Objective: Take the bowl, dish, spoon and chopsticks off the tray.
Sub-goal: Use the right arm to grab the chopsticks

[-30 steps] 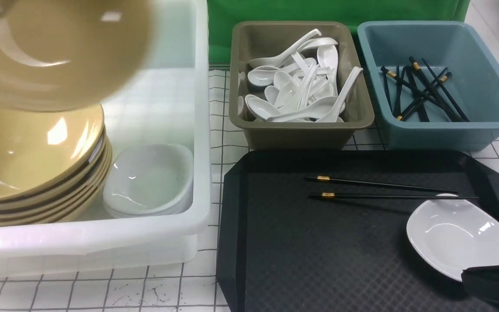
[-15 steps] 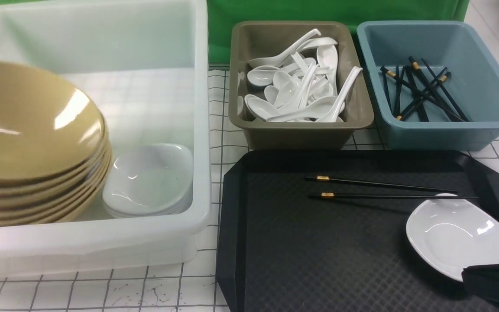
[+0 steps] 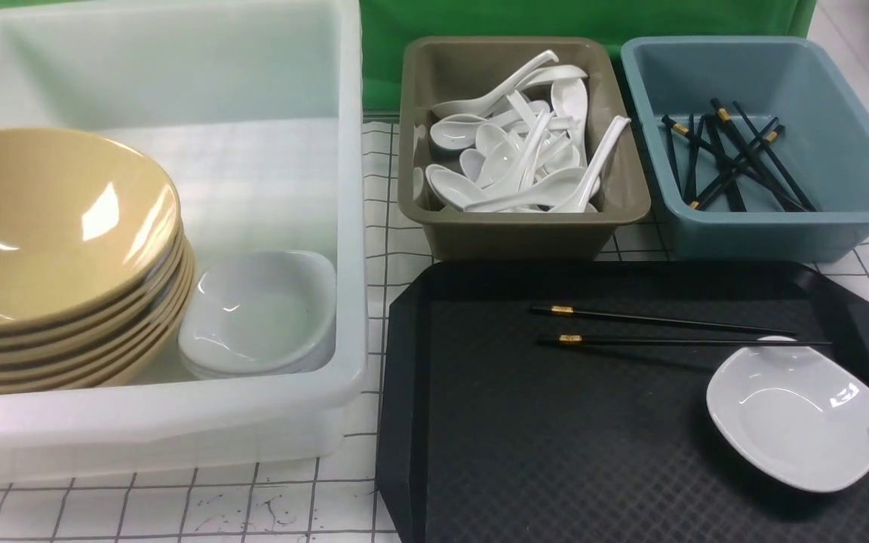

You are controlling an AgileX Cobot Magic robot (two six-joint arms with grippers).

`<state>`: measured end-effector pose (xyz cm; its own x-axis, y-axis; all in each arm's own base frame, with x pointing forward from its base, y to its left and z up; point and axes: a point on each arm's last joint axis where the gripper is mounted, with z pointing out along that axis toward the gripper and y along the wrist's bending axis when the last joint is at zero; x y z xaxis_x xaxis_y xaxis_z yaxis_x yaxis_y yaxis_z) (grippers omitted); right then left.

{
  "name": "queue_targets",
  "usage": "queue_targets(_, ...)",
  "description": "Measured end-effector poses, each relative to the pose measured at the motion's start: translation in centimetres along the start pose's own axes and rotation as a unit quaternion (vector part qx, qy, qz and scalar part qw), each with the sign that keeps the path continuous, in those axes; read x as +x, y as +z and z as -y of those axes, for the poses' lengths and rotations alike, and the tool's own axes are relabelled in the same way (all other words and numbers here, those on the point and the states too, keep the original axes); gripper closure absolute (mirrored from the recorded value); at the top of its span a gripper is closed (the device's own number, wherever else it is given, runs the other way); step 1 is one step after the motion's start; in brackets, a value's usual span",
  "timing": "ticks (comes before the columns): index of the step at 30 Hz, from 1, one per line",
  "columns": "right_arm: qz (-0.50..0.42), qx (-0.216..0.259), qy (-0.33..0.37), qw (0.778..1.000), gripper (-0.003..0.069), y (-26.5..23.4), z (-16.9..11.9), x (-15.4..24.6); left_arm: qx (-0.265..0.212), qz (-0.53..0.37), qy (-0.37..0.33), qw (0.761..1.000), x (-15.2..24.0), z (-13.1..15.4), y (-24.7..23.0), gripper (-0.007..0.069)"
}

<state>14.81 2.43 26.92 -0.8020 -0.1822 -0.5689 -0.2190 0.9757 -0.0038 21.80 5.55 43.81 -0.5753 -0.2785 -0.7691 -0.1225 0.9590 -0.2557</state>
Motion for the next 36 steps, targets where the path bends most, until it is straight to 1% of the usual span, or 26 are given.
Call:
queue_targets(1,-0.004,0.004,0.001,1.0,0.0551,0.1,0.1,-0.4,0.011,0.004,0.014,1.0,0.1,0.7,-0.3,0.0099)
queue_targets(2,-0.03,0.031,0.002,0.999,0.0528,0.7,0.8,-1.7,0.07,0.021,0.068,0.995,0.8,3.9,-2.1,0.0184)
queue_targets(4,-0.041,0.038,-0.002,0.998,0.0504,1.3,1.0,-2.6,0.103,0.032,0.104,0.989,1.4,5.7,-3.5,0.0249)
queue_targets(5,-0.052,0.04,-0.004,0.998,0.0484,2.0,1.1,-3.0,0.124,0.038,0.127,0.983,1.9,6.7,-4.4,0.0295)
queue_targets(6,-0.064,0.041,-0.008,0.997,0.0448,3.0,1.3,-3.8,0.145,0.045,0.152,0.977,2.7,7.7,-5.6,0.0356)
queue_targets(7,-0.074,0.041,-0.014,0.996,0.0413,3.9,1.4,-4.4,0.161,0.049,0.176,0.97,3.6,8.3,-6.6,0.0431)
queue_targets(9,-0.095,0.043,-0.027,0.994,0.0354,5.7,1.6,-5.5,0.182,0.048,0.217,0.958,5.8,8.7,-8.1,0.0536)
queue_targets(11,-0.117,0.047,-0.04,0.991,0.0287,7.6,1.9,-6.4,0.186,0.037,0.242,0.952,7.7,8.5,-8.8,0.0593)
queue_targets(12,-0.123,0.048,-0.043,0.99,0.0267,8.0,2.0,-6.6,0.182,0.035,0.247,0.951,8.1,8.3,-8.8,0.0606)
queue_targets(13,-0.144,0.052,-0.052,0.987,0.022,9.7,2.2,-7.1,0.167,0.016,0.269,0.948,10.2,7.4,-8.7,0.0624)
queue_targets(14,-0.157,0.052,-0.054,0.985,0.0197,10.6,2.3,-7.3,0.158,0.008,0.277,0.948,11.1,6.9,-8.5,0.0629)
queue_targets(18,-0.185,0.042,-0.053,0.98,0.0159,13.2,2.2,-8.0,0.107,-0.026,0.303,0.947,15.3,4.4,-7.1,0.0633)
queue_targets(20,-0.179,0.02,-0.063,0.982,0.0157,13.5,1.3,-8.7,0.084,-0.028,0.313,0.946,17.0,3.4,-6.2,0.0636)
queue_targets(21,-0.177,0.02,-0.064,0.982,0.0157,13.5,1.2,-8.9,0.084,-0.025,0.312,0.946,16.9,3.4,-6.2,0.0636)
queue_targets(22,-0.157,-0.001,-0.085,0.984,0.0157,13.4,-0.1,-9.8,0.071,-0.014,0.318,0.945,18.0,2.8,-5.3,0.0638)
queue_targets(23,-0.14,-0.012,-0.105,0.984,0.0157,13.2,-1.3,-10.4,0.064,-0.003,0.321,0.945,18.5,2.4,-4.8,0.0638)
queue_targets(24,-0.129,-0.016,-0.115,0.985,0.0157,13.2,-1.7,-10.8,0.06,0.002,0.324,0.944,19.0,2.2,-4.4,0.0638)
queue_targets(25,-0.103,-0.028,-0.145,0.984,0.0157,13.1,-3.1,-11.6,0.057,0.024,0.324,0.944,19.5,2.0,-3.8,0.0638)
queue_targets(27,-0.08,-0.041,-0.184,0.979,0.0157,13.1,-4.7,-12.5,0.055,0.045,0.325,0.943,20.1,1.7,-3.2,0.0638)
queue_targets(29,-0.072,-0.055,-0.229,0.969,0.0157,14.0,-6.2,-13.2,0.054,0.076,0.323,0.942,21.1,1.4,-2.2,0.0638)
queue_targets(31,-0.074,-0.056,-0.245,0.965,0.0157,14.5,-6.5,-13.4,0.054,0.085,0.323,0.941,21.4,1.3,-1.9,0.0638)
queue_targets(33,-0.099,-0.059,-0.274,0.955,0.0157,16.5,-6.9,-13.8,0.054,0.097,0.321,0.94,22.2,1.0,-1.3,0.0638)
queue_targets(34,-0.098,-0.058,-0.275,0.955,0.0157,16.5,-6.9,-13.9,0.054,0.098,0.321,0.94,22.3,1.0,-1.2,0.0638)
queue_targets(36,-0.14,-0.056,-0.297,0.943,0.0157,18.7,-6.9,-13.9,0.054,0.109,0.32,0.939,22.7,0.8,-1.2,0.0639)
